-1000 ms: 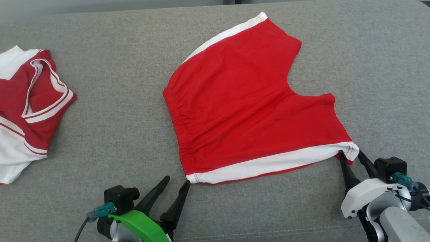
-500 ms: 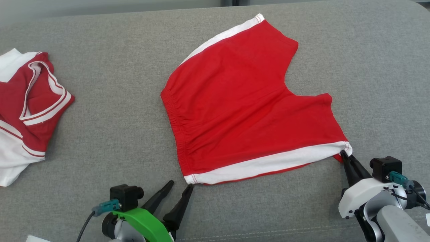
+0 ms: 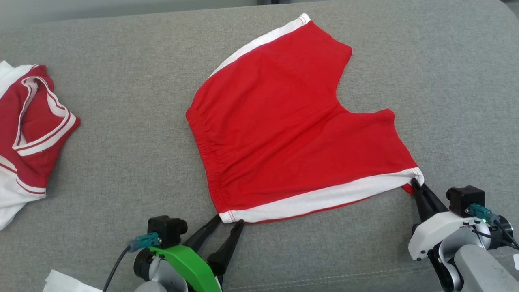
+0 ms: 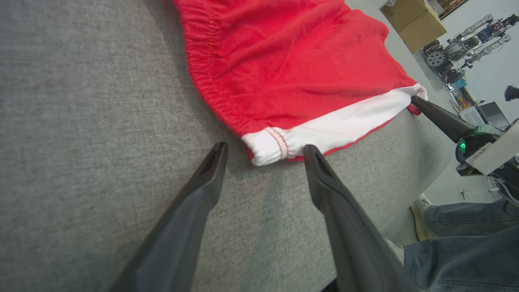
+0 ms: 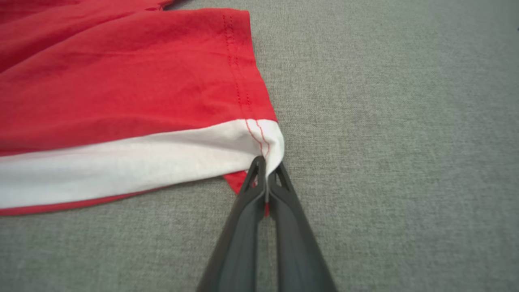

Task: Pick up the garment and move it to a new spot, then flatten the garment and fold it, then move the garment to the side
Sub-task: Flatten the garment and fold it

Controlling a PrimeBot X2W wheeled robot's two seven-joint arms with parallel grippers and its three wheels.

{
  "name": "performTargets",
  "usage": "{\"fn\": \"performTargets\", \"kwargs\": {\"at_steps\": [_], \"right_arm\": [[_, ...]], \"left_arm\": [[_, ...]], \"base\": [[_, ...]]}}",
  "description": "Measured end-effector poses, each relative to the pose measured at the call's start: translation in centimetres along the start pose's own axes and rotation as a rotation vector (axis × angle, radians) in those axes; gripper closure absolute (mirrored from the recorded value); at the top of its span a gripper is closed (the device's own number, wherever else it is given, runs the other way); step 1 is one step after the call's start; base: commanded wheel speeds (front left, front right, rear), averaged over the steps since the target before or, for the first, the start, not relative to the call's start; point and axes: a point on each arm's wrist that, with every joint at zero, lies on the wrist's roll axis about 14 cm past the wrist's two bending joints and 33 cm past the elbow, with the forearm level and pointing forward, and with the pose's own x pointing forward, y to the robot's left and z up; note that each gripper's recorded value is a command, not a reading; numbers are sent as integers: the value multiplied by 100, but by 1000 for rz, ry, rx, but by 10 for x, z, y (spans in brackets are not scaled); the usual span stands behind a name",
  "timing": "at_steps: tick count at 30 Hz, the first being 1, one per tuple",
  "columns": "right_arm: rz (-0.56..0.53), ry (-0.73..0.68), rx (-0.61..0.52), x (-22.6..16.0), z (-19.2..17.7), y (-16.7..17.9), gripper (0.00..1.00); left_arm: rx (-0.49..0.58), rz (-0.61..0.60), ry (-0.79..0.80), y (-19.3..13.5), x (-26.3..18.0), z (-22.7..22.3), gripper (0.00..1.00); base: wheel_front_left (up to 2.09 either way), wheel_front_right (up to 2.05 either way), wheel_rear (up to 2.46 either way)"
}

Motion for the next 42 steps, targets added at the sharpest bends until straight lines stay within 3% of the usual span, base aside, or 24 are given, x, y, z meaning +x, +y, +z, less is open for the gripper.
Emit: {"fn": "performTargets", "kwargs": {"at_steps": [2, 3, 4, 12, 18, 28, 35, 42], "right_arm": [[1, 1, 0, 0, 0, 0, 100], [4, 0, 0, 1, 0, 0, 100], [8, -2, 0, 2, 1, 1, 100], [61, 2, -13, 2, 1, 7, 100], [157, -6, -15, -4, 3, 21, 100], [133, -52, 72, -31, 14, 9, 100], [118, 70, 232, -69, -13, 9, 100], [220, -74, 201, -32, 67, 10, 100]], "left_arm": [[4, -11, 6, -3, 1, -2, 56], [8, -17, 7, -5, 1, -2, 68], [14, -26, 7, -7, 2, -1, 100], [14, -80, -22, -22, 4, 11, 100], [42, -65, -19, -5, -11, 23, 100], [-41, -65, 80, 2, -43, 3, 100], [-145, -94, 211, -5, -68, -21, 100], [-197, -167, 182, -16, -61, 13, 100]], "base": [[0, 0, 0], [0, 0, 0], [0, 0, 0], [0, 0, 0], [0, 0, 0], [0, 0, 0], [0, 0, 0], [0, 0, 0]]}}
